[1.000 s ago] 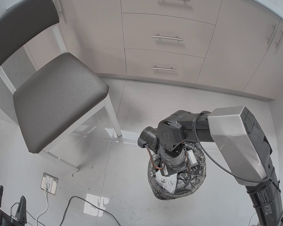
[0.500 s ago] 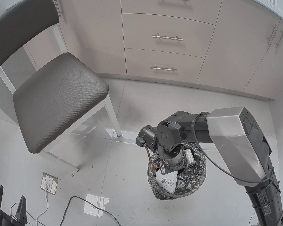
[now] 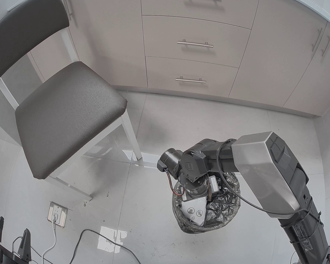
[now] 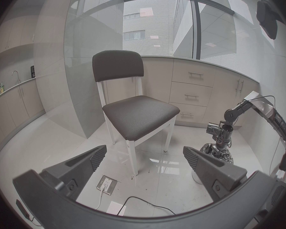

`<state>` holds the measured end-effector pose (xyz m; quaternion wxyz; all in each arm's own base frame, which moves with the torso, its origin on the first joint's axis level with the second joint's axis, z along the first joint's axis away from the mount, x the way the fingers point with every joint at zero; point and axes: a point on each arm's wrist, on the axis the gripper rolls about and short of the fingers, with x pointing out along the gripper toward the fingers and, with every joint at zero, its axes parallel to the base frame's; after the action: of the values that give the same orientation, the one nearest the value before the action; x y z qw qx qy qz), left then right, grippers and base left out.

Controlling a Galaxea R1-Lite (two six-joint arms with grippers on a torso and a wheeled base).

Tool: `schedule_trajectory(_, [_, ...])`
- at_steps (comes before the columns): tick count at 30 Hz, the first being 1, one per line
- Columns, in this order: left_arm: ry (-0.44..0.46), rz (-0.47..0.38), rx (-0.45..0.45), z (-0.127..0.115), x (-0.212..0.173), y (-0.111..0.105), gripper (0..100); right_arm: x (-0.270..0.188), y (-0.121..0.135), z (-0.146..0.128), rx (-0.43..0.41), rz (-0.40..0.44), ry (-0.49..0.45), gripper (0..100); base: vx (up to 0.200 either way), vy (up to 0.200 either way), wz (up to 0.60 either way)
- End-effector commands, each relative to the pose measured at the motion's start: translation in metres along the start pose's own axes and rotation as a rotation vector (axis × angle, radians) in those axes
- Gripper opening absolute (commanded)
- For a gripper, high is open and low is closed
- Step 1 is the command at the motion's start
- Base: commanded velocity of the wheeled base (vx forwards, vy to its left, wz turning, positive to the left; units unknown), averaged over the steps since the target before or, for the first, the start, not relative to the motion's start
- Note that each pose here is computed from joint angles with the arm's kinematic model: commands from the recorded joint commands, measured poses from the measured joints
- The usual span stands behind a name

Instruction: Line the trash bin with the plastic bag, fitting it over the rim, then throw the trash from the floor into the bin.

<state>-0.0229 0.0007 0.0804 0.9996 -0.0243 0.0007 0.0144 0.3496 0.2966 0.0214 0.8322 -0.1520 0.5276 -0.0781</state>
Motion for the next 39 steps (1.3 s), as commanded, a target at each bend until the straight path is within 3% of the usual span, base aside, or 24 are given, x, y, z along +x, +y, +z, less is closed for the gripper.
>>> schedule_trajectory(1, [-0.001, 0.0, 0.0, -0.004, 0.0, 0.0, 100, 0.027, 0.002, -0.001, 0.017, -0.015, 0.017, 0, 0.0, 0.0, 0.0])
schedule_trajectory(24, [0.001, 0.0, 0.0, -0.004, 0.0, 0.0, 100, 0.115, 0.008, 0.008, 0.056, 0.023, -0.08, 0, 0.0, 0.0, 0.0])
schedule_trajectory(39, [0.002, 0.001, 0.0, -0.005, 0.0, 0.0, 100, 0.142, 0.002, 0.006, 0.088, 0.004, -0.076, 0, 0.0, 0.0, 0.0])
